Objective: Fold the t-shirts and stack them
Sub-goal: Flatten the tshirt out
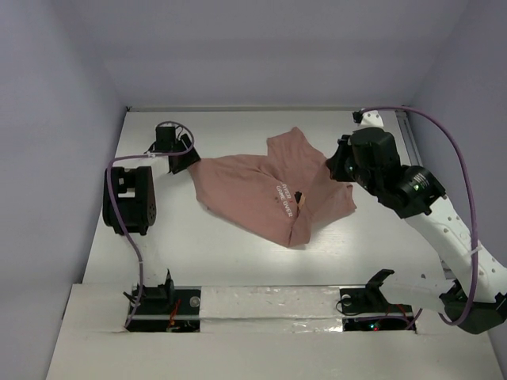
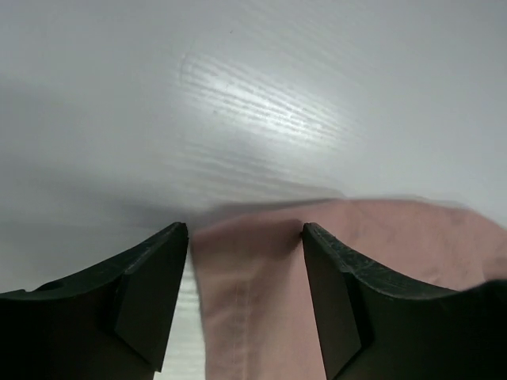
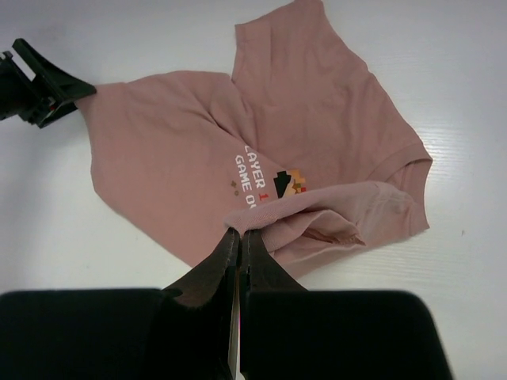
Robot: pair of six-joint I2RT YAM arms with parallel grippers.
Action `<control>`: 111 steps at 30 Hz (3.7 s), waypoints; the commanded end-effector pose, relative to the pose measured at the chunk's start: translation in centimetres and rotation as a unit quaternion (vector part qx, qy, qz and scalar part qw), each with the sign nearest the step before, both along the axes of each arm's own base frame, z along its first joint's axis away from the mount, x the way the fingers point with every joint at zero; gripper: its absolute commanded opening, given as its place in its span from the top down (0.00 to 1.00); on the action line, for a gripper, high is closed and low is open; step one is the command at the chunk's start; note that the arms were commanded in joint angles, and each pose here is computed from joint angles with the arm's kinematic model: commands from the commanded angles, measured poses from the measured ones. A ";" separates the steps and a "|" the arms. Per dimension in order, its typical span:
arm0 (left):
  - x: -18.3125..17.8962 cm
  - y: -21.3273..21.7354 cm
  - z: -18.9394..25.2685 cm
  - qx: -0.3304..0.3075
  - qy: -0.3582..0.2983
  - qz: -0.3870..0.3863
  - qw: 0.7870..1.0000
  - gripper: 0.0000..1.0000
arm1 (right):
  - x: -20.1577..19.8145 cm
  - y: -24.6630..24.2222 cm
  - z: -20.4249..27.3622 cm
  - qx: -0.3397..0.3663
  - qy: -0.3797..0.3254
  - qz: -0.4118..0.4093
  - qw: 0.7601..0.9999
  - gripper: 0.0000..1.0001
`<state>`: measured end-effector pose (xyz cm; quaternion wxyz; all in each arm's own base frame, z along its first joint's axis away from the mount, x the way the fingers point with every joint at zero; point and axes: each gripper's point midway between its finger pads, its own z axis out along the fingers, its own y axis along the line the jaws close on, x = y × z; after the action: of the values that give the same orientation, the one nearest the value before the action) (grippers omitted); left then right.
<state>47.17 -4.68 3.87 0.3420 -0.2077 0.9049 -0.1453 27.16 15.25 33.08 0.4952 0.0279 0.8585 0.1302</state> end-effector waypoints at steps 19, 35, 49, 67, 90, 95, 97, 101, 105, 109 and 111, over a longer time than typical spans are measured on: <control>-0.8 -3.6 36.7 -0.080 -0.338 -0.041 0.937 1.00 | -1.2 -3.5 19.5 0.054 -0.230 -0.012 0.972 1.00; -4.0 0.7 54.0 -0.093 -0.472 -0.015 0.876 1.00 | -4.7 -10.2 31.7 0.053 -0.411 -0.095 0.905 1.00; 16.9 3.2 24.6 -0.050 -0.238 0.008 0.970 1.00 | 8.2 -6.0 11.7 -0.065 -0.203 -0.107 0.971 1.00; -6.4 -5.6 11.6 0.014 -0.057 0.013 0.998 0.60 | 8.1 -4.0 -2.2 -0.070 -0.050 -0.063 0.994 1.00; -13.8 -12.1 0.0 -0.006 0.042 0.031 0.999 0.77 | 5.3 -2.8 -3.2 -0.020 -0.027 -0.025 0.999 1.00; -13.9 -10.8 -1.1 0.042 0.058 0.033 0.997 1.00 | 5.2 -3.0 -2.9 -0.018 -0.031 -0.028 0.999 1.00; -13.5 -10.1 -0.8 0.057 0.058 0.038 0.996 1.00 | 5.1 -2.8 -2.9 -0.015 -0.031 -0.023 0.999 1.00; -12.9 -6.0 0.1 0.078 0.055 0.077 0.992 1.00 | 4.5 -2.2 -3.6 0.000 -0.018 -0.007 1.000 1.00; -12.0 1.6 0.7 0.092 0.063 0.153 0.982 1.00 | 3.3 -1.3 -4.9 0.025 0.005 0.011 1.000 1.00; -11.1 5.7 1.3 0.106 0.066 0.175 0.977 0.77 | 1.7 -0.7 -6.3 0.039 0.033 0.035 0.998 1.00; -10.9 6.0 1.4 0.107 0.070 0.169 0.977 0.69 | 1.1 -0.6 -6.6 0.038 0.037 0.042 0.998 1.00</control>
<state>35.64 0.63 3.50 0.3074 -0.3588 0.8811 0.0191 29.42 14.02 26.01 0.4604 0.0196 0.8744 0.1522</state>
